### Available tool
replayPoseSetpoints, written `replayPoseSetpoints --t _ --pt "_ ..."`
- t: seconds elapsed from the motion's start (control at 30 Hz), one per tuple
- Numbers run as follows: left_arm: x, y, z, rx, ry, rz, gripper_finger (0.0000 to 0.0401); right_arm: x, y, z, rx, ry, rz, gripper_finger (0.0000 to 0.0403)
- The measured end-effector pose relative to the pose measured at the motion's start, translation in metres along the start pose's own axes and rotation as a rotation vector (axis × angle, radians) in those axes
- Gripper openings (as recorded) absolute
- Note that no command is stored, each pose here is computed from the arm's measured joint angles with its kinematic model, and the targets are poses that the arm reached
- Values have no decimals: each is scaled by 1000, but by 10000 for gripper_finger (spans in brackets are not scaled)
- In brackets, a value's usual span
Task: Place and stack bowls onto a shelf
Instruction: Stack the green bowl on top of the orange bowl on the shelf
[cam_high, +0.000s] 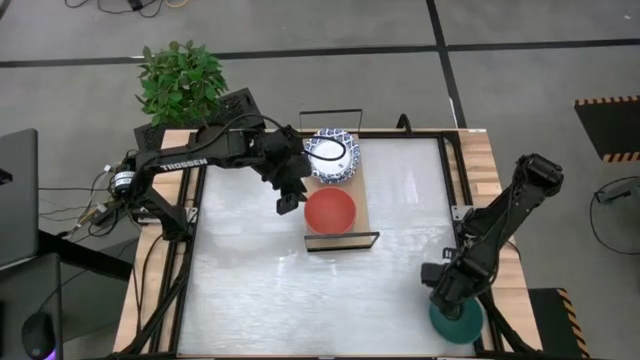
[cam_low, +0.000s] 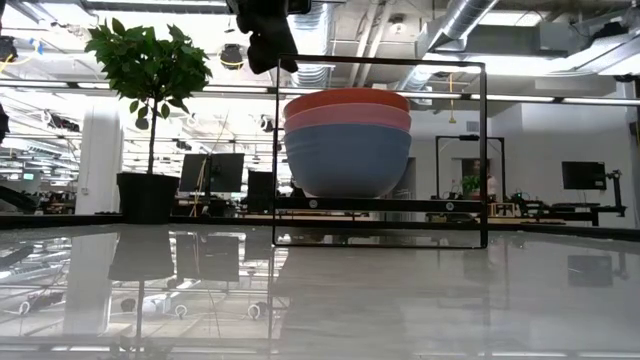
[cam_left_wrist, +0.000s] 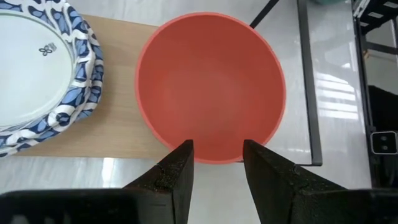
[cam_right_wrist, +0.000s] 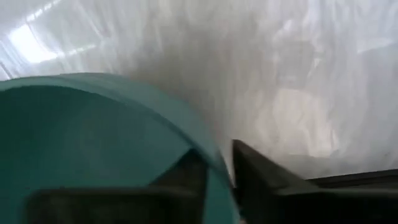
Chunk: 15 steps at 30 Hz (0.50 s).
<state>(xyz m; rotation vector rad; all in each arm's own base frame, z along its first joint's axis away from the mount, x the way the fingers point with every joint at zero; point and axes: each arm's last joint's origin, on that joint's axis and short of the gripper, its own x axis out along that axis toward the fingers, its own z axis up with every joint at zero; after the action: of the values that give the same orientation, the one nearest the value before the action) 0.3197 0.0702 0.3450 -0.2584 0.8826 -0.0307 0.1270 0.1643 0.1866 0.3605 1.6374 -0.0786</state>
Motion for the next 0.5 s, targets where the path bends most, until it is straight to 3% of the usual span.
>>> replayPoseSetpoints --t 0.1,0.23,0.5 --pt "0 0 0 0 0 15 123 -1 0 4 49 -5 15 28" --pt "0 1 0 0 -1 38 123 -2 -4 8 163 -21 -8 25" --pt "0 1 0 0 -1 38 123 -20 -24 15 555 -142 -238 25"
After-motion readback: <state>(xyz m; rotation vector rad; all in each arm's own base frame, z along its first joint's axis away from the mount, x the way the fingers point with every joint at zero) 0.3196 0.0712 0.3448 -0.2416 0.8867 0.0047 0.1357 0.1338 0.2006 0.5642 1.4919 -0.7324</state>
